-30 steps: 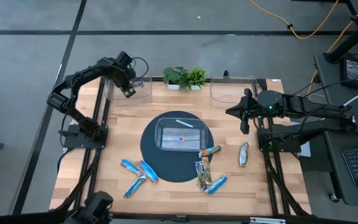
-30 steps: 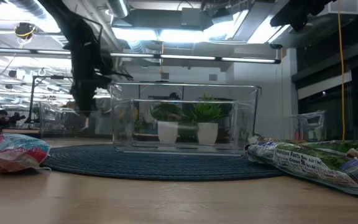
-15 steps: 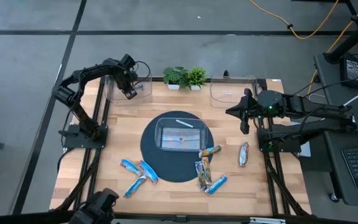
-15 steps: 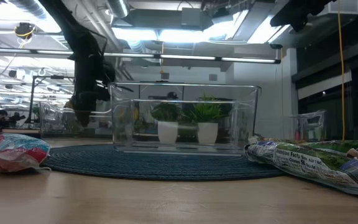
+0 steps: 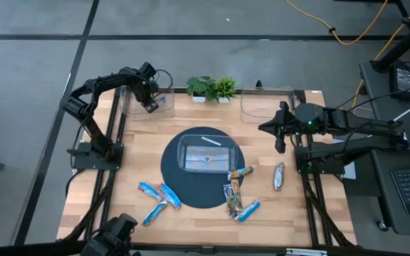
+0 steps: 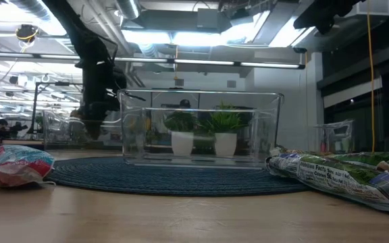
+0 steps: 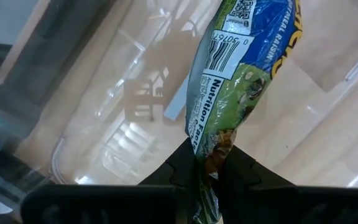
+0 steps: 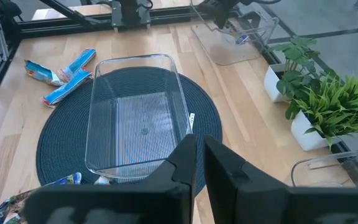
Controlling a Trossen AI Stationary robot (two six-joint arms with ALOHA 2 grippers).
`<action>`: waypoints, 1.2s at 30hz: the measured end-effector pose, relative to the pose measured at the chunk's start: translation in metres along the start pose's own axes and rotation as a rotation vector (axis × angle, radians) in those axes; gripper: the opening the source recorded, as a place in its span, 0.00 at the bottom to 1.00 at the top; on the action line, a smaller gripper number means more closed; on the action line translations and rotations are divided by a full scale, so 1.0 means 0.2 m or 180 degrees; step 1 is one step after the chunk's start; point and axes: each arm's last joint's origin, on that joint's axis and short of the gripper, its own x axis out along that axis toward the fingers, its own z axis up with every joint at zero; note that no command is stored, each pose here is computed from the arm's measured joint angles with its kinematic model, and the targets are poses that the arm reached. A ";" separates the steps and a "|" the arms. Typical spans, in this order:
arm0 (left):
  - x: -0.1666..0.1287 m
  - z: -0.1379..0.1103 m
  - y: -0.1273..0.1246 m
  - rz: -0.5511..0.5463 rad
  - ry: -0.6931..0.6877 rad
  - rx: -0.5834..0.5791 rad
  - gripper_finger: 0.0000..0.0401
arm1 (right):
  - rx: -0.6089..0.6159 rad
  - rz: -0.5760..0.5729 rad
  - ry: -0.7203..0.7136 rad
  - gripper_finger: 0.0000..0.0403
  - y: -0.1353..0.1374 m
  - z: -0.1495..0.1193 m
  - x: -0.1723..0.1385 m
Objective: Pick and place Granola Bars by type
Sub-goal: Put the blue granola bar into the top left transparent bin
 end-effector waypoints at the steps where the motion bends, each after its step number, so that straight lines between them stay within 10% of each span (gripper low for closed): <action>1: 0.00 0.00 0.00 0.0004 -0.0011 0.0000 0.08 | 0.0000 0.0001 0.0000 0.08 0.00 0.00 0.00; 36: -0.05 0.00 0.00 -0.0003 -0.0095 -0.0043 0.22 | -0.0013 0.0001 0.0001 0.08 0.00 0.00 0.00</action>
